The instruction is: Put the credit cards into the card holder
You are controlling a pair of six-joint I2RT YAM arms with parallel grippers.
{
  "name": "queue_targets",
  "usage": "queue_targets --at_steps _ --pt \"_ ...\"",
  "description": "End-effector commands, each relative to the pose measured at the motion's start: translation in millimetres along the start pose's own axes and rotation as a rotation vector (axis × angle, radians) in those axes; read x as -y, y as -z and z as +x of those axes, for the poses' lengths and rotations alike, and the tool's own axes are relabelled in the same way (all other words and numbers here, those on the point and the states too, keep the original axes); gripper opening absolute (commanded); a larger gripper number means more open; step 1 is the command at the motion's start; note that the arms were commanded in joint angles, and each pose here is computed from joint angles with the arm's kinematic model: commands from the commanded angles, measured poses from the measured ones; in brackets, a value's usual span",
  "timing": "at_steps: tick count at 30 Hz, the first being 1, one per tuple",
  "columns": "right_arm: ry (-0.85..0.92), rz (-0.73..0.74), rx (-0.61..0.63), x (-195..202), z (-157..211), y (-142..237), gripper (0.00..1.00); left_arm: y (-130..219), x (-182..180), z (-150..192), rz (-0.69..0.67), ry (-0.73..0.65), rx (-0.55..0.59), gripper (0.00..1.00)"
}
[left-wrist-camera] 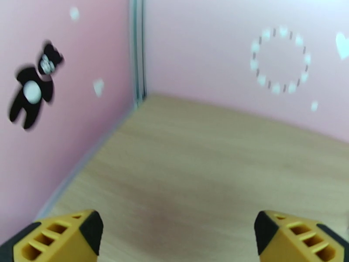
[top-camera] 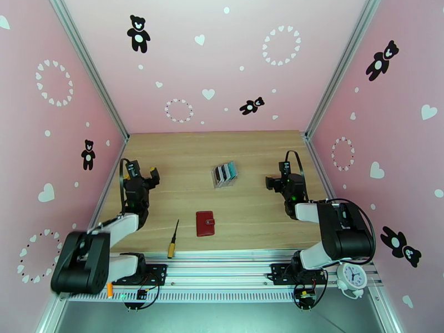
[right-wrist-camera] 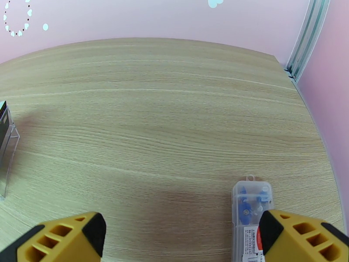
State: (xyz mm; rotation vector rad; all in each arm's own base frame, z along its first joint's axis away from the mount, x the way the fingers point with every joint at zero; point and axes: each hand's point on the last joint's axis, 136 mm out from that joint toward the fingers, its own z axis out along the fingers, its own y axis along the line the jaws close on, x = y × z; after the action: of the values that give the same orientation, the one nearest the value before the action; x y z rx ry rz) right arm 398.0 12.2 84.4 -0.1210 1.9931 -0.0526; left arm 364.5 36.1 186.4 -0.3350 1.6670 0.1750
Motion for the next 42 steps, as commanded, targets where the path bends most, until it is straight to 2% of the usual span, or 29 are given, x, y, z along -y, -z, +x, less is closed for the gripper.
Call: queue_targets --at_steps 1,6,15,23,28,31,34,37,42 --pt "0.000 0.005 0.012 0.2 -1.7 0.8 0.99 12.5 8.0 -9.7 0.000 0.022 -0.005 0.98" --pt "0.001 0.004 0.014 -0.2 -2.5 0.8 0.99 22.0 42.8 -19.3 0.096 0.111 -0.049 0.98" --pt "0.001 0.005 0.013 0.3 -2.0 0.9 0.99 32.3 122.4 0.2 0.345 0.205 -0.233 0.98" --pt "0.000 0.005 0.020 0.4 -4.2 1.3 0.99 37.9 195.5 23.7 0.572 0.192 -0.378 0.98" --pt "0.036 0.104 -0.082 7.1 -37.3 8.4 0.99 35.5 223.4 23.7 0.641 0.192 -0.443 0.98" --pt "-0.038 0.146 -0.122 12.2 -55.6 13.3 0.99 31.2 235.2 15.5 0.662 0.199 -0.443 0.98" --pt "-0.127 0.226 -0.186 18.0 -71.3 16.3 0.99 24.4 245.7 22.2 0.669 0.168 -0.490 0.98" --pt "-0.162 0.314 -0.274 20.5 -80.7 18.1 0.99 22.3 259.9 34.6 0.714 0.157 -0.548 0.92" --pt "-0.107 0.191 -0.283 -23.1 -97.5 18.8 0.99 22.7 274.3 55.2 0.765 0.181 -0.614 0.88"
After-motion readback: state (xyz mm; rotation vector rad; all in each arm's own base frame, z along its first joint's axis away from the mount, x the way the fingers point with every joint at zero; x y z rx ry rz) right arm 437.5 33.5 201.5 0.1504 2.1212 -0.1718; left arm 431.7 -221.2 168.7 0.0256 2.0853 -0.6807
